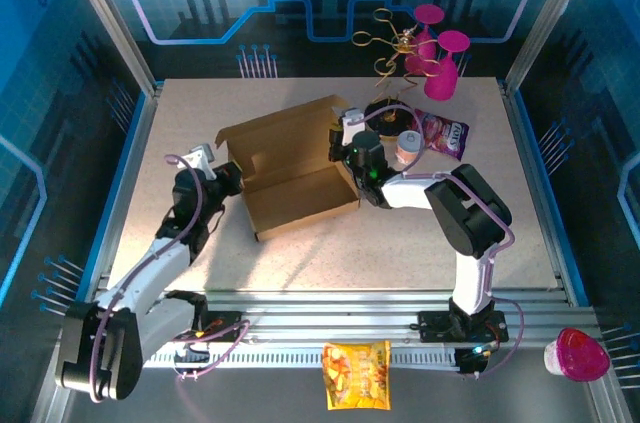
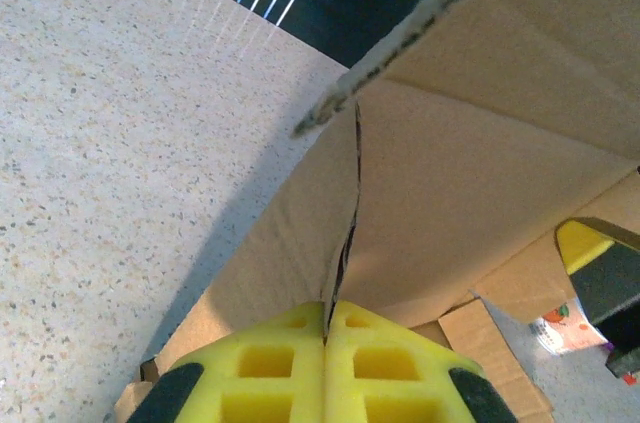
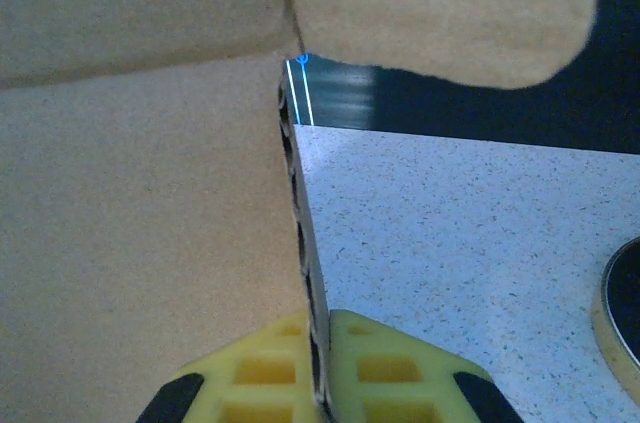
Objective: Fold the paper box
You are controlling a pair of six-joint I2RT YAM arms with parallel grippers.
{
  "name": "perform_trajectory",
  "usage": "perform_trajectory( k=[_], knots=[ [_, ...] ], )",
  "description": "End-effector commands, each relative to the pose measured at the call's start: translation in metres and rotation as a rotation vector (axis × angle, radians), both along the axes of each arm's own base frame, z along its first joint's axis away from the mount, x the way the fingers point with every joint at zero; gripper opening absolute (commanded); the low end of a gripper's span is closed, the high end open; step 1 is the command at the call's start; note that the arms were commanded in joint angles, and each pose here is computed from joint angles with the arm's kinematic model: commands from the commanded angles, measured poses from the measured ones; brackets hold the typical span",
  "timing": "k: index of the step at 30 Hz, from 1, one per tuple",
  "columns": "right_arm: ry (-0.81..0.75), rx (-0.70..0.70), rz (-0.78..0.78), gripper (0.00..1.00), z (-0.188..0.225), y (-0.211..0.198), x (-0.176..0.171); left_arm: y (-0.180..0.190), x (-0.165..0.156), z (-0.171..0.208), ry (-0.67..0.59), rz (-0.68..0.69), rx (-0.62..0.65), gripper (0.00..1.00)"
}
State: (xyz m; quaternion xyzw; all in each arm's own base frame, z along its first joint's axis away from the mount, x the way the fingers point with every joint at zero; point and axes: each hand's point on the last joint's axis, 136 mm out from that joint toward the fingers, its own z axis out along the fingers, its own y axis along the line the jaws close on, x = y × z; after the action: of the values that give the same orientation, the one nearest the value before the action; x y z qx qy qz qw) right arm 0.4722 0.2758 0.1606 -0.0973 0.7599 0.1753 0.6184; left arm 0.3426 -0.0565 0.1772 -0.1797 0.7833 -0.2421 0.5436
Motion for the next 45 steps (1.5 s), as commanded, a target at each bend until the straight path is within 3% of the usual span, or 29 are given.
perform_trajectory(
  k=[1,6,12,25,34,39,45],
  knots=[
    [0.023,0.038,-0.009,0.08,-0.011,0.002,-0.009,-0.004,-0.009,-0.008,0.002,0.013,0.001,0.0],
    [0.035,0.052,-0.034,0.14,-0.017,-0.007,-0.018,-0.009,-0.02,-0.015,0.01,0.011,0.031,0.0],
    [0.057,0.059,-0.076,0.46,-0.018,-0.025,-0.036,-0.01,-0.034,-0.019,0.019,0.008,0.08,0.0],
    [0.169,0.126,-0.052,0.7,0.015,-0.044,-0.077,-0.018,-0.045,-0.032,0.046,0.015,0.151,0.0],
    [0.215,0.072,-0.044,0.74,0.058,-0.089,-0.108,-0.021,-0.043,-0.035,0.051,0.008,0.161,0.0],
    [0.282,0.071,-0.138,0.69,0.089,-0.123,-0.094,-0.021,-0.044,-0.03,0.033,0.003,0.161,0.0],
    [0.347,0.088,-0.187,0.69,0.123,-0.128,-0.076,-0.025,-0.045,-0.012,-0.03,-0.029,0.169,0.0]
  ],
)
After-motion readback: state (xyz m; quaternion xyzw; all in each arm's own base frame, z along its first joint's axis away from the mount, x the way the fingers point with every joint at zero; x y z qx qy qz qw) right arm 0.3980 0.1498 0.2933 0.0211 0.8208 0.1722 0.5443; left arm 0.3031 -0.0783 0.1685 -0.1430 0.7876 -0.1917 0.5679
